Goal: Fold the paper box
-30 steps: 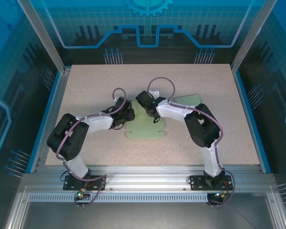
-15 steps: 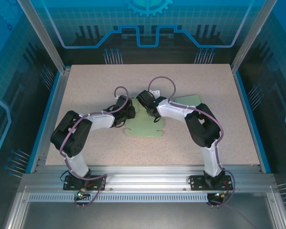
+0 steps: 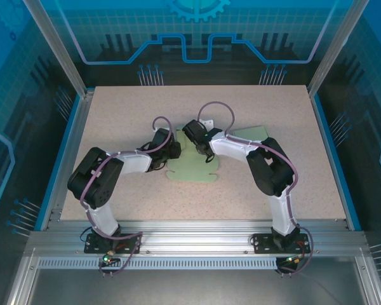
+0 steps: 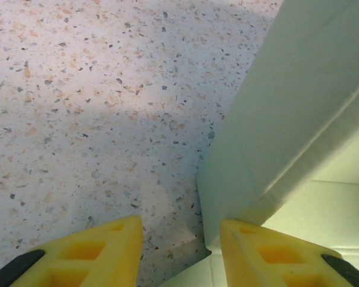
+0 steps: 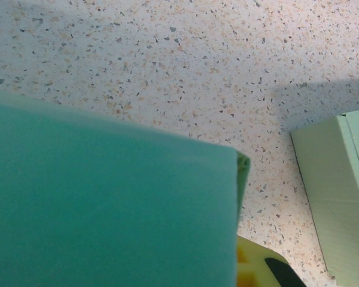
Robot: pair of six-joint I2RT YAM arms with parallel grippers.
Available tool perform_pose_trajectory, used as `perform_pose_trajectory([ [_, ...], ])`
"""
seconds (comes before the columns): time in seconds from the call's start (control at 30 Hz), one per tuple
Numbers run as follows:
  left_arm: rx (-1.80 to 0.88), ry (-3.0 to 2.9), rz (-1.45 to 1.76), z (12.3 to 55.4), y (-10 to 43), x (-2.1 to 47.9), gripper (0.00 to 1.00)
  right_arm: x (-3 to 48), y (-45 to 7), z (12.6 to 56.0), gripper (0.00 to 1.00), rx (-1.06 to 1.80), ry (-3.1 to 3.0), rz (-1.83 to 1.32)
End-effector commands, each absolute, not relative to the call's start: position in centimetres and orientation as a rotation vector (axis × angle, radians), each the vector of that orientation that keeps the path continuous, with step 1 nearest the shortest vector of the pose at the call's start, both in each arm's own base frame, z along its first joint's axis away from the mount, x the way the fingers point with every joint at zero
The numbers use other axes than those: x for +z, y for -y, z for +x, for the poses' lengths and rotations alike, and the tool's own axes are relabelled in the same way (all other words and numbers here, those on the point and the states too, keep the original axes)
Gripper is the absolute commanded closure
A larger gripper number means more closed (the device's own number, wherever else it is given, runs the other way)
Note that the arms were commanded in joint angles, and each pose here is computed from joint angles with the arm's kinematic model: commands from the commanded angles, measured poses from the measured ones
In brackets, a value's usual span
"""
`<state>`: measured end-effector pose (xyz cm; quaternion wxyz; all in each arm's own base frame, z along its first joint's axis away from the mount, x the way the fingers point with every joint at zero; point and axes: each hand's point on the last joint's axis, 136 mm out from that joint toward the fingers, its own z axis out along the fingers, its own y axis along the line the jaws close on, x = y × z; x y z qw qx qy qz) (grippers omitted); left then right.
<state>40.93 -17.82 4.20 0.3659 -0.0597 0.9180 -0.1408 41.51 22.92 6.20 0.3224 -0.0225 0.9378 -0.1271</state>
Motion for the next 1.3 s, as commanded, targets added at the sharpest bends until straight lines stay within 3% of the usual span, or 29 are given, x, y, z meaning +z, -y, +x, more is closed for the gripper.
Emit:
perform_pose_trajectory([
  [0.0,-0.534,-2.262,-0.039,41.1,20.5,6.9,0.60,3.7,-23.2,38.4,1.00,-0.353,-2.600,-0.275],
  [0.5,-0.582,-2.307,-0.023,38.9,20.4,6.3,0.59,4.2,-24.1,36.8,1.00,-0.300,-2.696,-0.358],
  [0.63,-0.657,-2.281,0.014,38.0,21.1,7.2,0.52,4.2,-24.3,37.0,1.00,-0.295,-2.704,-0.363],
  [0.77,-0.626,-2.287,0.014,37.4,20.3,7.5,0.50,4.0,-24.4,37.0,1.00,-0.301,-2.709,-0.367],
  [1.1,-0.661,-2.290,0.008,37.1,20.4,7.7,0.54,3.9,-24.8,36.4,1.00,-0.276,-2.731,-0.398],
  [1.27,-0.623,-2.303,-0.039,38.1,20.2,7.1,0.62,3.9,-25.6,36.0,1.00,-0.265,-2.728,-0.436],
])
